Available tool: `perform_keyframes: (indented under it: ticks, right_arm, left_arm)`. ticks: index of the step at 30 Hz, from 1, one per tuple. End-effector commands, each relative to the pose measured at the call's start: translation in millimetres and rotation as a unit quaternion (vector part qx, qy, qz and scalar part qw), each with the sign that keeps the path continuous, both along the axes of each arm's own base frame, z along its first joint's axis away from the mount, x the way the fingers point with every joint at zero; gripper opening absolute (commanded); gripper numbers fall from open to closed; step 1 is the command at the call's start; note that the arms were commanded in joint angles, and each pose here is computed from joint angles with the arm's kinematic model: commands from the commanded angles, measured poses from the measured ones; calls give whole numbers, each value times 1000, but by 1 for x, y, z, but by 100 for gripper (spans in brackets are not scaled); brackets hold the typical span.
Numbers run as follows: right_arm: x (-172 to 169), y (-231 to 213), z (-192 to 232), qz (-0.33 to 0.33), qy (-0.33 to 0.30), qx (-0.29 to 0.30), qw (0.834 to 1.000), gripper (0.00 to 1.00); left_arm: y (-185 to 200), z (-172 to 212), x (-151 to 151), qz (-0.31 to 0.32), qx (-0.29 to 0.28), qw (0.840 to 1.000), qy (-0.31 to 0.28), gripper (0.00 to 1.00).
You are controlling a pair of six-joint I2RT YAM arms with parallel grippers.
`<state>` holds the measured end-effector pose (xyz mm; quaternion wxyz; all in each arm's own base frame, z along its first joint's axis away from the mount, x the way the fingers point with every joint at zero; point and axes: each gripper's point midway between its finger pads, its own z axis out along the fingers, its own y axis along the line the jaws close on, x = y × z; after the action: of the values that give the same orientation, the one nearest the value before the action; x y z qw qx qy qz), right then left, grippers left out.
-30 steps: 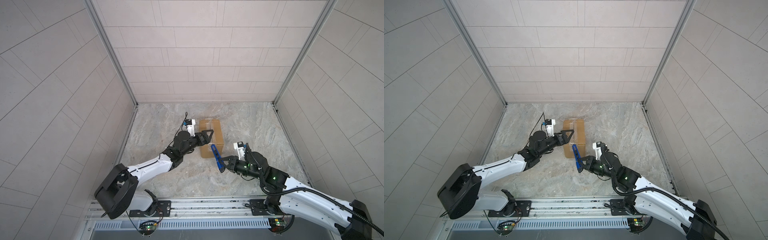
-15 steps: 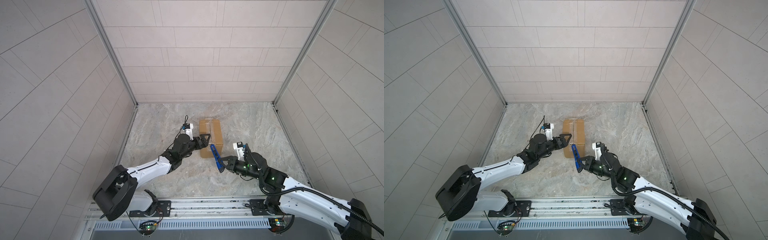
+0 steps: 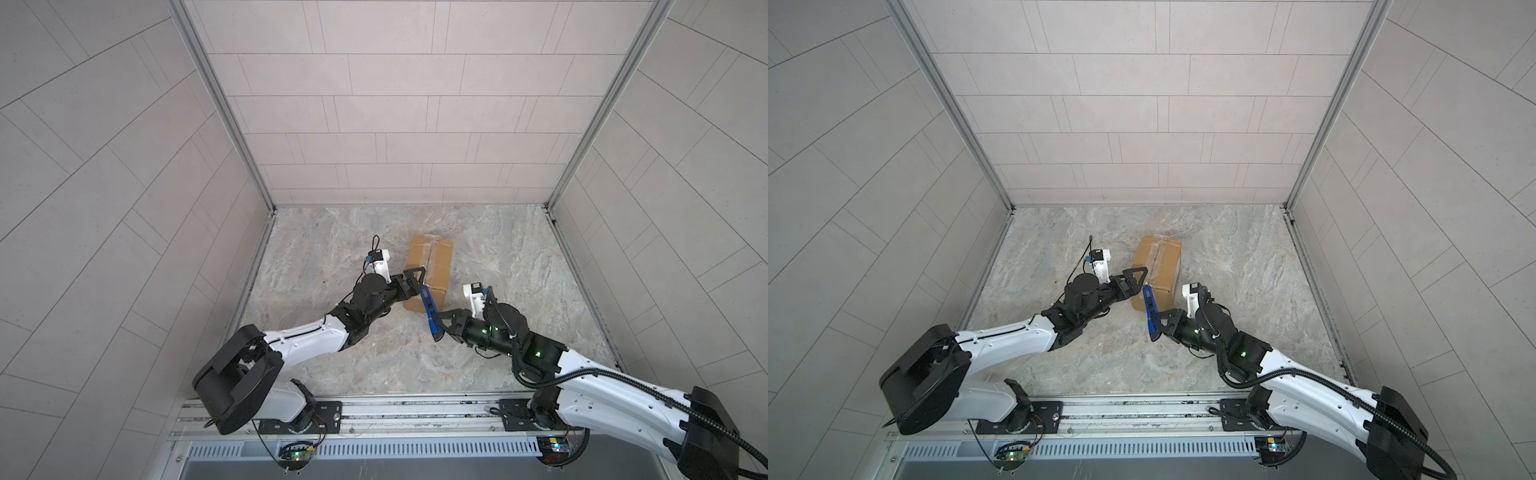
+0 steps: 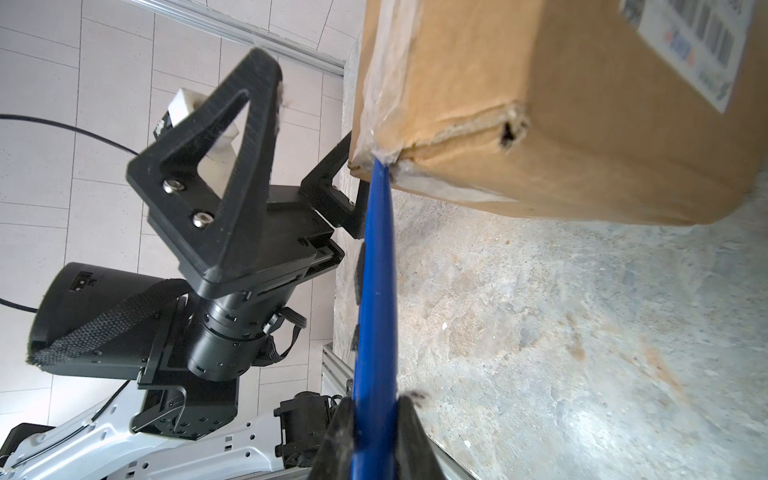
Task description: Unpack the express box
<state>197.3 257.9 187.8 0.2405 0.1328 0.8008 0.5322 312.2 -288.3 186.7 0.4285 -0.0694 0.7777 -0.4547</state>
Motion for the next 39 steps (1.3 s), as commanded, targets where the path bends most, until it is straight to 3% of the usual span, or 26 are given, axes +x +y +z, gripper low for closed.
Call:
perform_keyframes:
  ticks: [1, 10, 29, 36, 39]
  right_arm:
    - [1, 4, 36, 3, -42, 40, 998, 0]
    - [3, -19, 2, -25, -15, -35, 999, 0]
    - [9, -6, 42, -6, -40, 15, 999, 0]
    - [9, -17, -4, -21, -15, -36, 999, 0]
    - [6, -16, -16, 2, -19, -62, 998, 0]
  left_arm:
    - [-21, 9, -18, -48, -40, 998, 0, 97]
    - [-33, 24, -30, -68, -71, 995, -5, 97]
    - [-55, 22, -44, -89, -103, 991, 7, 97]
    - [-53, 27, -44, -88, -97, 991, 1, 97]
    - [-53, 29, -44, -88, -98, 991, -2, 97]
